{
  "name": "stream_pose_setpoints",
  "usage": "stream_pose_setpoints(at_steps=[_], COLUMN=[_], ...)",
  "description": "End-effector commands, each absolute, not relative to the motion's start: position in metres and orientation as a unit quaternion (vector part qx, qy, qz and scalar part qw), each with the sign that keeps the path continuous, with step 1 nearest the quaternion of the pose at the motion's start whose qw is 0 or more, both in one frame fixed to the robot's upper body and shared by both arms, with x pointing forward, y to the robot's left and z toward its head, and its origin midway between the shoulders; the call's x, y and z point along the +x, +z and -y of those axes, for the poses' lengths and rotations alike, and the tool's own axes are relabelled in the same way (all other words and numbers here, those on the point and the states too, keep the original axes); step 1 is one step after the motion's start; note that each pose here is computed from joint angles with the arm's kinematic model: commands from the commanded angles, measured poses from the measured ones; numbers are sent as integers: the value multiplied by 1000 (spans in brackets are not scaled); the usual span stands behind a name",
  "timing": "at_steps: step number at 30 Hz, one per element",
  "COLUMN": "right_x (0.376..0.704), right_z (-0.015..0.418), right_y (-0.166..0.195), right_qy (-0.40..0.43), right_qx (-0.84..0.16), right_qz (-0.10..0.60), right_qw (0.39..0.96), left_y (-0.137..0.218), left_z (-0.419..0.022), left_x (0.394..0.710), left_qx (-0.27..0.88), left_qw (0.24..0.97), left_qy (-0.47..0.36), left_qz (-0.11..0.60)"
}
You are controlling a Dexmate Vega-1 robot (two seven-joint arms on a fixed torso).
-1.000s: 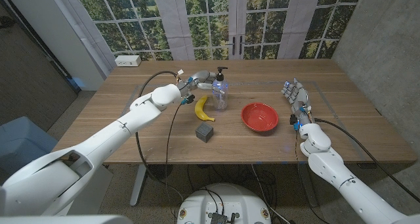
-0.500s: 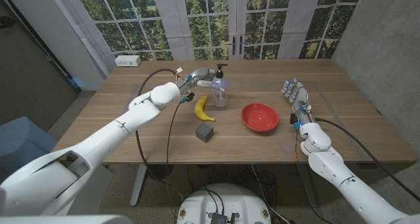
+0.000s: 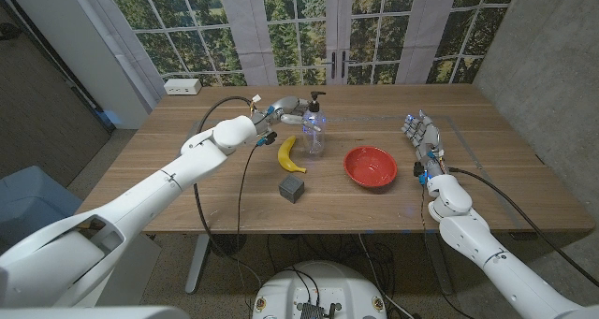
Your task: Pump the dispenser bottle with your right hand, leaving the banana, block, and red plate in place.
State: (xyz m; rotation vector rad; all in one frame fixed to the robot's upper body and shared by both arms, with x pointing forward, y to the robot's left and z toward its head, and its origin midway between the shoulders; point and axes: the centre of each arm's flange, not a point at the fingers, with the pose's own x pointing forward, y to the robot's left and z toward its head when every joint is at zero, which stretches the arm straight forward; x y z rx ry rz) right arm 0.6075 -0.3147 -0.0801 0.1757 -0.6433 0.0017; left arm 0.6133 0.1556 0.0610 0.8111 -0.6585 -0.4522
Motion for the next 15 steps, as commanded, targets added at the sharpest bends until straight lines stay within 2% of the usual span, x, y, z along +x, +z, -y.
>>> stream_pose_setpoints(at_steps=[1, 15], right_x=[608, 606], right_z=[314, 315], right_y=[-81, -82], right_qy=[4, 4], right_qx=[87, 88], right_qz=[319, 323], right_qw=[944, 942], left_y=[62, 57], left_z=[-151, -144], left_x=[600, 588], left_qx=[389, 390], left_qw=[836, 829], left_qy=[-231, -251], left_qz=[312, 311])
